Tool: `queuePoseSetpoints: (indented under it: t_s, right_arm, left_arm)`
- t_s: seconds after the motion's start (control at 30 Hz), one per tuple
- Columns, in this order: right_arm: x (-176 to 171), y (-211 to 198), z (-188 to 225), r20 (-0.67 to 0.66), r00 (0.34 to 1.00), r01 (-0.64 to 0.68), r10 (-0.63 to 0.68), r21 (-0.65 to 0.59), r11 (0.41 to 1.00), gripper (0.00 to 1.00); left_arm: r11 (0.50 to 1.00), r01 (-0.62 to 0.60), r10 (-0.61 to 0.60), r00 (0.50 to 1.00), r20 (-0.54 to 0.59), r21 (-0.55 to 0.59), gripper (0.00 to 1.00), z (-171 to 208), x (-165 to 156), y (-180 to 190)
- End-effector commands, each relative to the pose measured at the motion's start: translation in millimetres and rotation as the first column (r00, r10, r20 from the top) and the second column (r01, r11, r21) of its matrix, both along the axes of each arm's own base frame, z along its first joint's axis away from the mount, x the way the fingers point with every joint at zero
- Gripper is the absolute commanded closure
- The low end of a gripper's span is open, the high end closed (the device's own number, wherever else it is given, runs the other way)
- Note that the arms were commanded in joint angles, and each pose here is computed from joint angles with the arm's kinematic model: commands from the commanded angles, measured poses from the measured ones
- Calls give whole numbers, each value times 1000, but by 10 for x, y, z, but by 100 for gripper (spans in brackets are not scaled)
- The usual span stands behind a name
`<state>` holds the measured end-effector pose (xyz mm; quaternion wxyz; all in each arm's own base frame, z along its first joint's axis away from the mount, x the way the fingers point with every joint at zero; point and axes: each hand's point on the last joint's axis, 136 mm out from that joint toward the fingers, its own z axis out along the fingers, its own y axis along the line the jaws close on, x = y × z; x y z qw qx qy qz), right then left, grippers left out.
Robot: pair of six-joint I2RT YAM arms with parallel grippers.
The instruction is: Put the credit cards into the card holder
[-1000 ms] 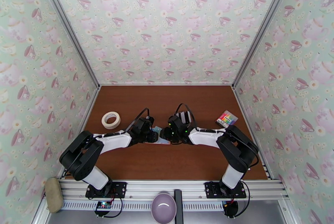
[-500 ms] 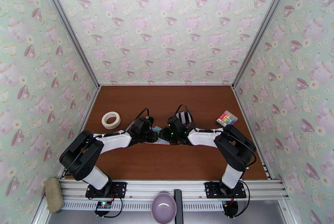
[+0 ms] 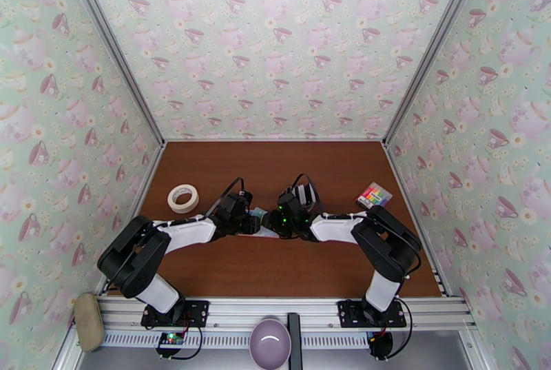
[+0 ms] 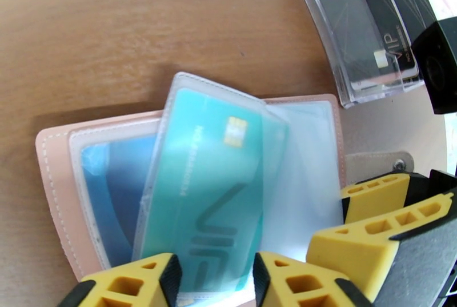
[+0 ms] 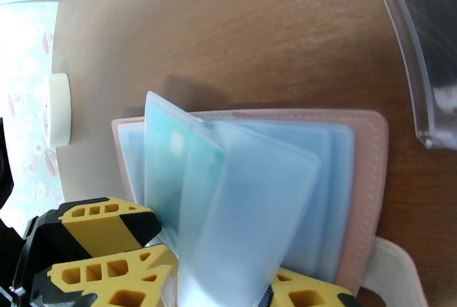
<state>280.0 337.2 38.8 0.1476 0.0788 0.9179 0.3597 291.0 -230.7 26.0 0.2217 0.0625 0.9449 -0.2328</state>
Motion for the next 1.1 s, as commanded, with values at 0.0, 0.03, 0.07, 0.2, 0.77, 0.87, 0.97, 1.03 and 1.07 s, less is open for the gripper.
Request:
queuePoseSetpoints:
  t_s: [0.0, 0.03, 0.07, 0.2, 0.77, 0.87, 0.97, 1.03, 1.07]
  right_arm:
    - [58, 168, 273, 61, 998, -16, 11, 74, 997, 57]
    - [62, 168, 299, 65, 998, -16, 11, 74, 997, 57]
    - [77, 169, 335, 73, 997, -15, 9, 77, 997, 57]
    - [114, 232, 428, 87, 996, -24, 16, 97, 995, 57]
    - [283, 472, 635, 122, 992, -53, 35, 145, 988, 56]
    - [292, 519, 574, 107, 993, -59, 44, 147, 987, 56]
    - [300, 574, 523, 92, 995, -63, 48, 168, 984, 57]
    - [303, 582, 515, 88, 995, -61, 46, 177, 982, 57]
    - [298, 567, 518, 92, 995, -58, 43, 172, 983, 57]
  left_arm:
    - [995, 21, -5, 986, -164, 97, 53, -405, -418, 222]
    - [996, 23, -8, 988, -157, 92, 52, -384, -415, 217]
    - [996, 23, -10, 989, -150, 85, 51, -363, -412, 212]
    - [998, 23, -16, 993, -120, 58, 50, -268, -392, 186]
    - [998, -57, 57, 998, -4, 5, 46, 54, -294, 371]
    - [996, -88, 88, 996, 15, -5, 45, 110, -271, 455]
    - [994, -112, 112, 993, 29, -18, 43, 151, -258, 522]
    - [993, -115, 115, 993, 26, -24, 43, 147, -262, 535]
    - [993, -115, 115, 993, 24, -25, 43, 142, -260, 534]
